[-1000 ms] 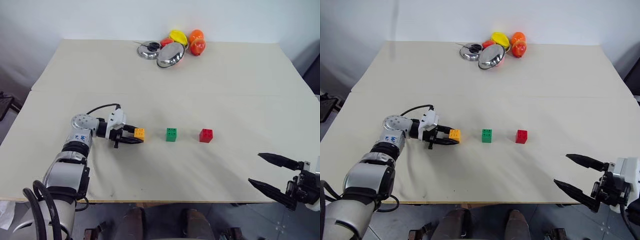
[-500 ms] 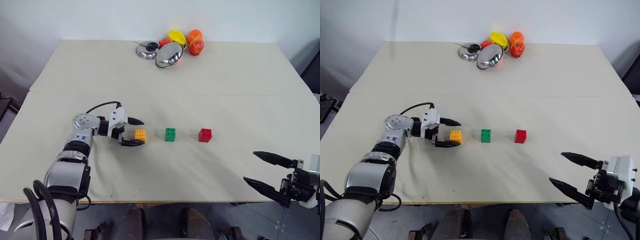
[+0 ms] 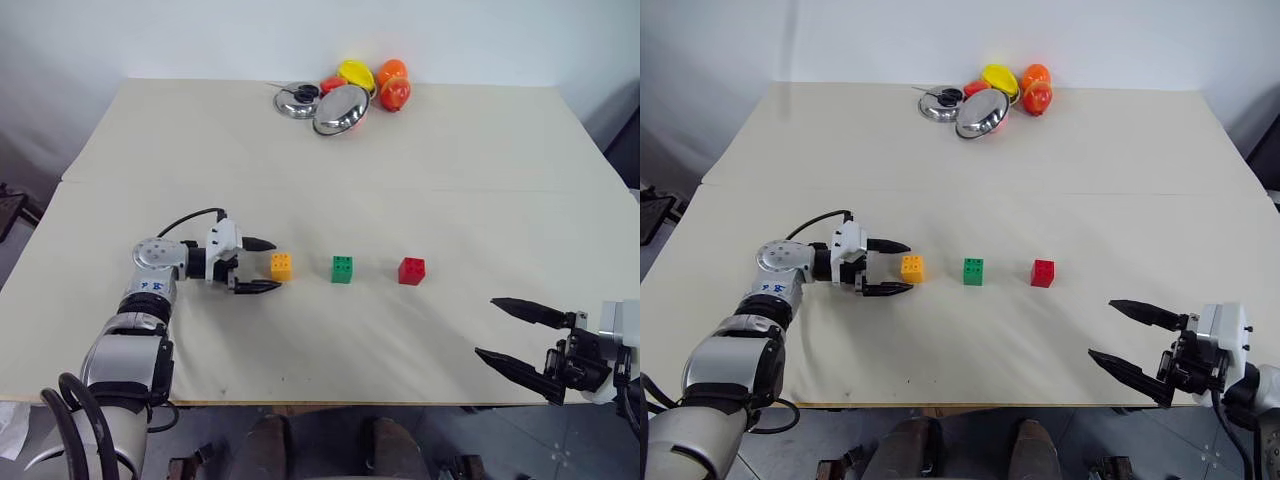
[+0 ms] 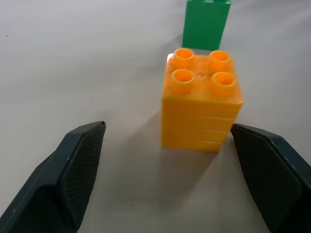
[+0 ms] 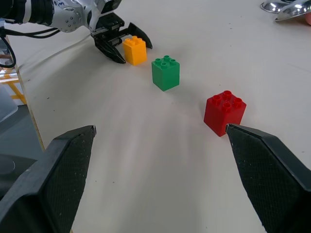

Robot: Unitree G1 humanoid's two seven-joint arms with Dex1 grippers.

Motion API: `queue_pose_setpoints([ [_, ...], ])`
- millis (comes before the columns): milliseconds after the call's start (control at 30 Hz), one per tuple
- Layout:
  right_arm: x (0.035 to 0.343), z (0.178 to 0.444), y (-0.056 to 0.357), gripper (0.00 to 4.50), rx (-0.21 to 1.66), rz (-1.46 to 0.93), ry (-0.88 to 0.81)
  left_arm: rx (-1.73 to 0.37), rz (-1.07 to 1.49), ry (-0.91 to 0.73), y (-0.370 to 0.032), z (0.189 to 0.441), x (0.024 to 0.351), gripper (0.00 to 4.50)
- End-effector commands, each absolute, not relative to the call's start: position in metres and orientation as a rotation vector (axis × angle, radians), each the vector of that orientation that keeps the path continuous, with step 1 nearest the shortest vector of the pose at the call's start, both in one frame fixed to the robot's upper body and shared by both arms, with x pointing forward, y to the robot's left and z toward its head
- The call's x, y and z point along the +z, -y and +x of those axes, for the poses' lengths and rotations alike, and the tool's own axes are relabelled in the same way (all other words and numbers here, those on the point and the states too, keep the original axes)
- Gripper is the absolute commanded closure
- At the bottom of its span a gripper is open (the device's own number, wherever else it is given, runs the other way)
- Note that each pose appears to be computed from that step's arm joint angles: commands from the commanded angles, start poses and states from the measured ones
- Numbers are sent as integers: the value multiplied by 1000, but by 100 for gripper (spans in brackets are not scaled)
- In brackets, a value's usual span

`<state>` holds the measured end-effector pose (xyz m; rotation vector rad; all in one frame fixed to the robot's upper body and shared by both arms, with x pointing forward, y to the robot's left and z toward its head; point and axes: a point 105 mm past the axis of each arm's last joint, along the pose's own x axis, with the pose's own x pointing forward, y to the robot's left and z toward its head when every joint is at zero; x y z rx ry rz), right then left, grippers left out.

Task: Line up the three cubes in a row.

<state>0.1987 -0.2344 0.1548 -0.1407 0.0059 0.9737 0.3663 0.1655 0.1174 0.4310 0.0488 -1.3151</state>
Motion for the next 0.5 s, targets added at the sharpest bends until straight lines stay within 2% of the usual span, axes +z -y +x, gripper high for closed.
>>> queue_pose_setpoints([
  [33, 161, 197, 241, 0, 977, -173, 12, -1286, 444, 23, -194, 358, 138, 12],
  [233, 158, 198, 264, 0, 941, -191, -25, -1220, 491, -8, -244, 313, 145, 12],
  [367, 152, 201, 285, 0, 900, -240, -58, -1079, 512, -58, -270, 286, 145, 12],
  [500, 149, 207, 305, 0, 849, -282, -54, -898, 555, -86, -288, 278, 143, 12],
])
